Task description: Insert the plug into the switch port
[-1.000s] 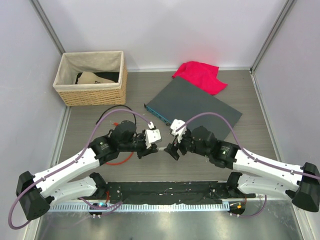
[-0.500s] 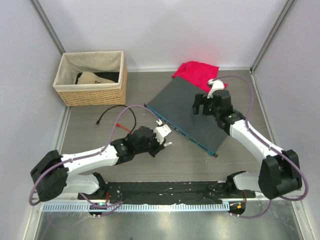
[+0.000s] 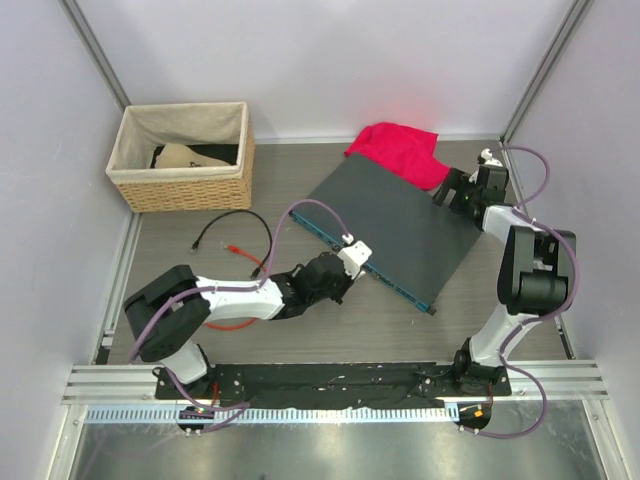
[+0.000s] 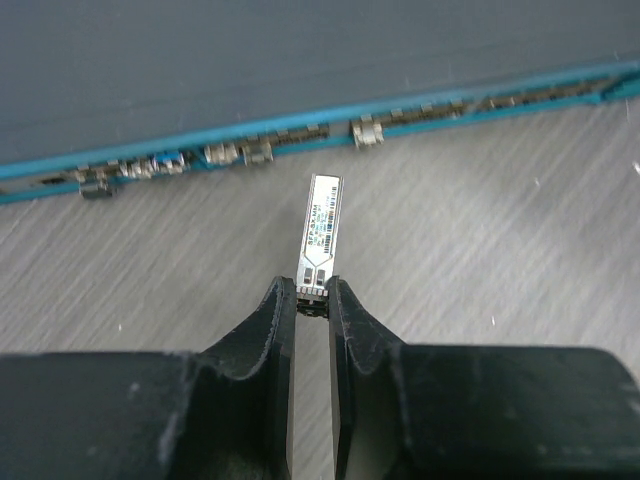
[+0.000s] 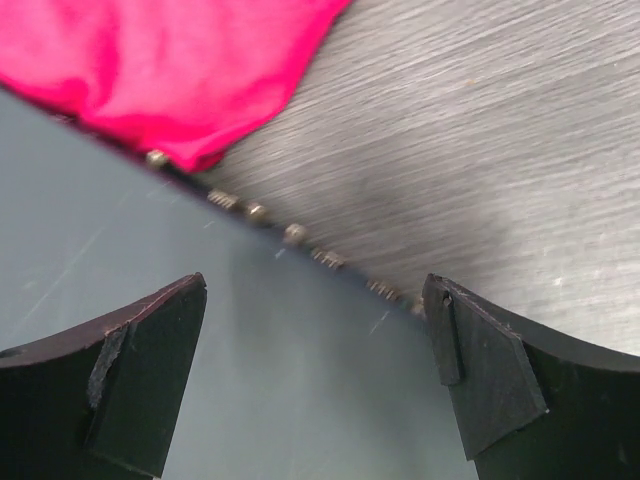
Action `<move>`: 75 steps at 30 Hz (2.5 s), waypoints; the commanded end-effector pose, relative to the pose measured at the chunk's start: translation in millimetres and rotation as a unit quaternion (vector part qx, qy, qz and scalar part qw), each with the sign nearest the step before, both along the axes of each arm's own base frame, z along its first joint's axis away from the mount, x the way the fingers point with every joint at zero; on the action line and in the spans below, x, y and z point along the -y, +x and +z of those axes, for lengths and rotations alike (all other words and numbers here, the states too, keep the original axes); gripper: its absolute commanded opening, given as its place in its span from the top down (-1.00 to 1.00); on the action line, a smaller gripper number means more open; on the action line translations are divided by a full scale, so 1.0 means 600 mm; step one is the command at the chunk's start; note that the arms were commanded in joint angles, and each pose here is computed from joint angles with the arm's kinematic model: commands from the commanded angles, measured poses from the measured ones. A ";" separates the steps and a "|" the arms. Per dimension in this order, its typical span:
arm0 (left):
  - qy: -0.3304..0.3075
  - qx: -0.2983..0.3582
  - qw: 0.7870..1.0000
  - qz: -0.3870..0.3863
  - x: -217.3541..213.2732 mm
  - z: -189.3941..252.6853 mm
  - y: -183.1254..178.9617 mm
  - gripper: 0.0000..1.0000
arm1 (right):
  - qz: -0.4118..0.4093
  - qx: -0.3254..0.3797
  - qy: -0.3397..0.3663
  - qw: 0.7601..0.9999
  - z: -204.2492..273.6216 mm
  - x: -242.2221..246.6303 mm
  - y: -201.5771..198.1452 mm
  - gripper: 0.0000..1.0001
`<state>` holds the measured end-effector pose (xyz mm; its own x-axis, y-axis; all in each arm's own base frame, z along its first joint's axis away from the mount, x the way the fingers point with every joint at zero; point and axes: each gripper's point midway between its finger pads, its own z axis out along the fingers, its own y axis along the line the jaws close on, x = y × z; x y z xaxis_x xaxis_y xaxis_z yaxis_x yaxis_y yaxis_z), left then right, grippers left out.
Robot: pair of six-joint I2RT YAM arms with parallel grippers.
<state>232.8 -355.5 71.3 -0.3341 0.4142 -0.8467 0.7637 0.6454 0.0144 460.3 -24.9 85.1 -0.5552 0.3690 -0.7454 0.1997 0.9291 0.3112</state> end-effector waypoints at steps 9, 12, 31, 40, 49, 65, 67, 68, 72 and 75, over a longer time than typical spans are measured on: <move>-0.046 0.029 0.997 0.055 0.051 0.028 0.052 1.00 | 0.044 0.046 0.061 0.996 -0.015 -0.005 0.075 -0.96; -0.047 0.029 0.996 0.072 0.045 0.026 0.058 1.00 | 0.044 0.040 0.066 0.996 -0.025 -0.004 0.080 -0.96; -0.040 0.028 0.996 0.079 0.067 0.025 0.050 1.00 | 0.076 0.040 0.089 0.992 -0.026 -0.023 0.075 -0.92; -0.037 0.021 0.996 0.077 0.073 0.018 0.043 1.00 | 0.075 0.043 0.088 0.992 -0.022 -0.022 0.075 -0.91; -0.043 0.030 0.993 0.105 0.074 0.025 0.059 1.00 | 0.076 0.043 0.089 0.992 -0.022 -0.023 0.075 -0.91; -0.060 0.040 0.986 0.150 0.062 0.038 0.075 1.00 | 0.077 0.042 0.088 0.992 -0.022 -0.023 0.074 -0.90; -0.069 0.033 0.987 0.141 0.074 0.037 0.071 1.00 | 0.077 0.043 0.089 0.992 -0.021 -0.024 0.074 -0.91; -0.068 0.030 0.988 0.139 0.078 0.031 0.071 1.00 | 0.078 0.043 0.089 0.992 -0.021 -0.024 0.074 -0.91; -0.082 0.026 0.987 0.138 0.095 0.030 0.073 1.00 | 0.082 0.041 0.092 0.992 -0.024 -0.027 0.074 -0.90; -0.092 0.033 0.984 0.146 0.101 0.033 0.081 1.00 | 0.089 0.042 0.096 0.990 -0.023 -0.032 0.075 -0.90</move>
